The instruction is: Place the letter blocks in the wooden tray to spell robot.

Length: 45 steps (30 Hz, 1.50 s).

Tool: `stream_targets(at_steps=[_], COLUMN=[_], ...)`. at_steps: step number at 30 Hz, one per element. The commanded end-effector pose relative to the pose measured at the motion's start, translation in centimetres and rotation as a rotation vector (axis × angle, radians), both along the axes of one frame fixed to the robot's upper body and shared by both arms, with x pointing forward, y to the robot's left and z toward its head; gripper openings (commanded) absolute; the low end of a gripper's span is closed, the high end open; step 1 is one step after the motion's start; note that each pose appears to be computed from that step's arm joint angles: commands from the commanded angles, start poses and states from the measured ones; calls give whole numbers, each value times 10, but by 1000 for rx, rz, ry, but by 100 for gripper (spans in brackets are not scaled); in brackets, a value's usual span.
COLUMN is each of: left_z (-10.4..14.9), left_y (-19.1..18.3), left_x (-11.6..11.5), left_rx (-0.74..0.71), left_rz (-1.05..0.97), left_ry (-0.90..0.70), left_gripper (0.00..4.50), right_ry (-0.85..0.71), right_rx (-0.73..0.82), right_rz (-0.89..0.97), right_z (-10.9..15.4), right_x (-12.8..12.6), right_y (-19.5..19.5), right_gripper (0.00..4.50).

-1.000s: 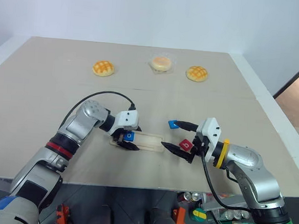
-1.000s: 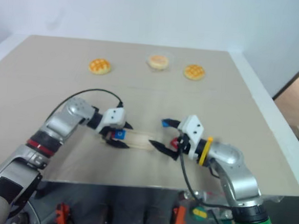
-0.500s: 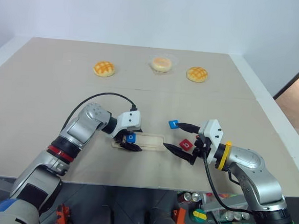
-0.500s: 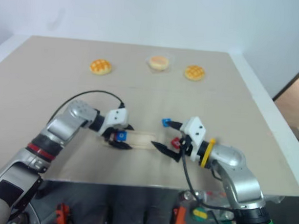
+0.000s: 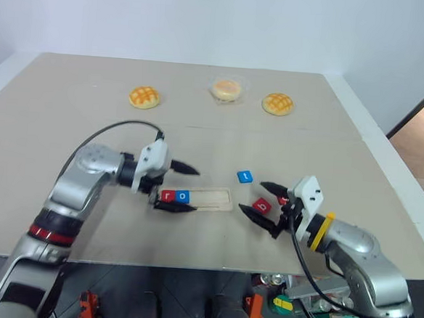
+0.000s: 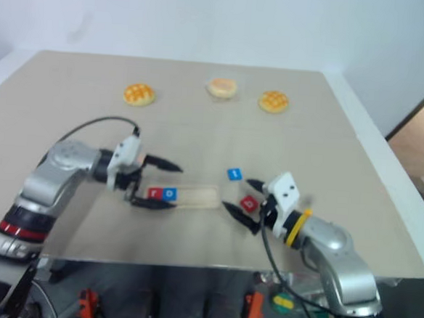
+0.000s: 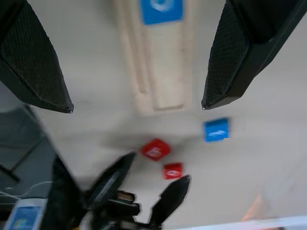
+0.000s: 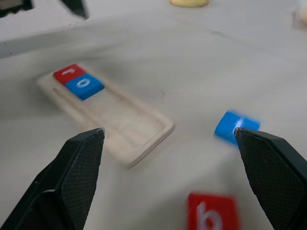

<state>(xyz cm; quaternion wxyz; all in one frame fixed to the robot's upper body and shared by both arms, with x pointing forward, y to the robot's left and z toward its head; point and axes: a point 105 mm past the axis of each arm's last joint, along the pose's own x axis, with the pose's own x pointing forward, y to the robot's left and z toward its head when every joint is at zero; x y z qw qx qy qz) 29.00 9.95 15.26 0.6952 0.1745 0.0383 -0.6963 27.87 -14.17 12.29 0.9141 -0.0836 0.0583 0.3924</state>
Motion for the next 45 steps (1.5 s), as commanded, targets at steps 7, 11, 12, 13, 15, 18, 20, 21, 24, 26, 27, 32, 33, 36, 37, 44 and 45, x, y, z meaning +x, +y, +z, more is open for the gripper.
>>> stream_targets(at_steps=[7,11,12,13,15,18,20,21,24,26,27,32,33,36,37,44,45], left_z=[-2,-4,-4,-5,-6,-9,-10,-10,-11,-11,-11,-12,-12,-14,-14,-14,-15], left_y=[-4,-9,-9,-10,-10,-10,-11,-11,-12,-13,-13,-12,-11,-10,-10,-4,-2], left_x=[-35,-39,-40,-41,-44,-46,-47,-48,-49,-50,-50,-49,-49,-50,-50,-45,-44], left_rx=[-73,-86,-87,-86,-88,-81,-81,-83,-86,-86,-86,-82,-84,-86,-85,-107,-111], left_rz=[-70,-46,-45,-44,-39,-30,-25,-21,-20,-20,-20,-3,3,14,16,106,126], left_ry=[-19,-31,-32,-33,-27,-25,-25,-23,-23,-23,-22,-26,-26,-22,-21,-54,-68], left_gripper=[445,445,445,445,445,445,445,445,445,445,445,450,450,450,450,450,450], right_ry=[-8,9,17,26,43,63,65,66,73,73,72,68,66,59,60,-58,-70], right_rx=[86,67,59,60,48,38,35,36,37,36,37,38,37,28,28,30,33], right_rz=[-196,-236,-237,-237,-234,-237,-247,-252,-261,-257,-255,-253,-254,-258,-259,-227,-219], right_z=[8,1,-2,-4,-10,-16,-18,-19,-23,-25,-25,-25,-26,-26,-26,6,12], right_x=[15,18,17,16,13,8,8,8,9,11,11,13,14,15,15,15,17], right_y=[-4,-14,-15,-15,-16,-18,-20,-21,-23,-22,-21,-17,-17,-17,-17,4,12], right_gripper=[450,450,450,450,450,450,450,450,450,450,450,265,232,126,120,120,120])
